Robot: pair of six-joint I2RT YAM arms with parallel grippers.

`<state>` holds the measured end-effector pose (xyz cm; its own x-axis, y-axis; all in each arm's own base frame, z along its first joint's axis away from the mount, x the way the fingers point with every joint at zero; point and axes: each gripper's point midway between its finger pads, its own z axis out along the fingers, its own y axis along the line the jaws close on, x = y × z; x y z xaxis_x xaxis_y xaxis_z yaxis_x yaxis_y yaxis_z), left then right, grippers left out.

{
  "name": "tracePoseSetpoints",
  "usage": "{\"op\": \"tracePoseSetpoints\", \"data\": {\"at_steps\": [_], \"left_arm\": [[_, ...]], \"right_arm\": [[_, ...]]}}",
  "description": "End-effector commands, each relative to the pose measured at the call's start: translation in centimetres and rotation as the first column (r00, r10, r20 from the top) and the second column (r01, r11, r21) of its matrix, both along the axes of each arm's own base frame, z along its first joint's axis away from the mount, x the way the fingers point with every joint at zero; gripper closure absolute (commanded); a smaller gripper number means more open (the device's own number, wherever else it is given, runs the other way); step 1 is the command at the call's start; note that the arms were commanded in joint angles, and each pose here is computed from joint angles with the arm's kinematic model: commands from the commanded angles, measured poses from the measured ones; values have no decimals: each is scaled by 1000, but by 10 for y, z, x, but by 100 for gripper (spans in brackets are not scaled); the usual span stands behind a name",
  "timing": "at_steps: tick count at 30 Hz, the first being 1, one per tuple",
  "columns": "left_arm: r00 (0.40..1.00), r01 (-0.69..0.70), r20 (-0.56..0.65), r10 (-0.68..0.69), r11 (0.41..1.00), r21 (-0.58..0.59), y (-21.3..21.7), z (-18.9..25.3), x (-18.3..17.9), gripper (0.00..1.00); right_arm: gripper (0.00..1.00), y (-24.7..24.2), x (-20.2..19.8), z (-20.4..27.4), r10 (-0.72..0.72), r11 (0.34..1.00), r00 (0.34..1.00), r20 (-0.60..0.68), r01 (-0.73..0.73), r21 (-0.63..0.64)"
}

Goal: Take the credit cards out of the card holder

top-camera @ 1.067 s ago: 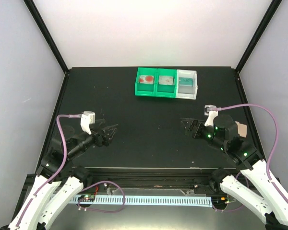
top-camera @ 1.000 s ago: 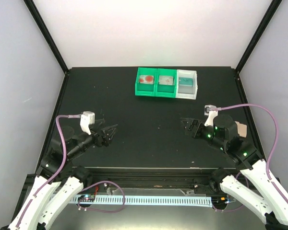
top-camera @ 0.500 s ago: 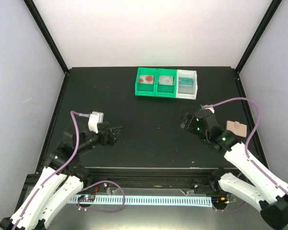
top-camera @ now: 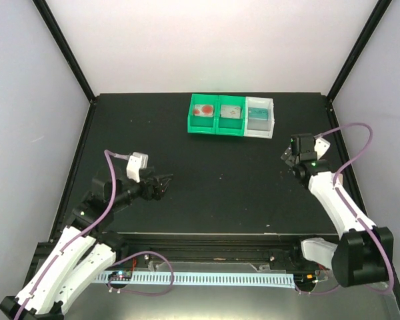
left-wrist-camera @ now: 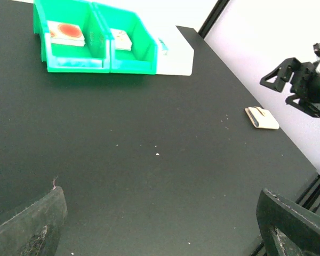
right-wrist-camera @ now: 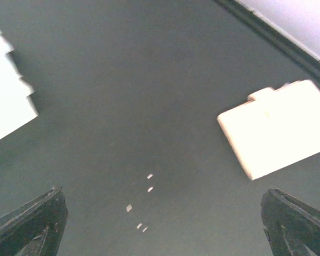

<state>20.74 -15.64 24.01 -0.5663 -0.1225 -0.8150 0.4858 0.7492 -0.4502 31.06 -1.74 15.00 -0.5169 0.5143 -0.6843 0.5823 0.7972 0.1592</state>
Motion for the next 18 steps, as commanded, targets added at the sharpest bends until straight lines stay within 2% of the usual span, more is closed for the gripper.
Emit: {"op": "tracePoseSetpoints", "data": {"at_steps": [1, 4, 7, 10, 14, 16, 18], "left_arm": [[997, 54, 63, -54, 999, 0, -6, 11, -3, 1], [994, 69, 82, -68, 998, -7, -7, 13, -7, 1], [993, 74, 95, -73, 997, -13, -7, 15, -10, 1], [991, 89, 102, -86, 996, -21, -8, 16, -13, 1], [990, 100, 103, -97, 995, -27, -9, 17, -15, 1], [990, 103, 103, -100, 994, -29, -10, 18, -15, 1], [989, 109, 105, -105, 994, -30, -10, 18, -16, 1]], "right_arm": [[0, -43, 19, 8, -94, 988, 995, 17, 96, -122], [2, -66, 25, -2, -141, 979, 989, -37, 134, -156], [12, -76, 34, -17, -126, 978, 985, -115, 104, -182], [23, -87, 35, -30, -142, 961, 971, -190, 89, -262], [51, -107, 28, -43, -208, 918, 937, -282, 87, -386], [61, -119, 22, -48, -249, 894, 914, -320, 91, -438], [65, -128, 18, -52, -277, 876, 894, -353, 84, -475]]}}
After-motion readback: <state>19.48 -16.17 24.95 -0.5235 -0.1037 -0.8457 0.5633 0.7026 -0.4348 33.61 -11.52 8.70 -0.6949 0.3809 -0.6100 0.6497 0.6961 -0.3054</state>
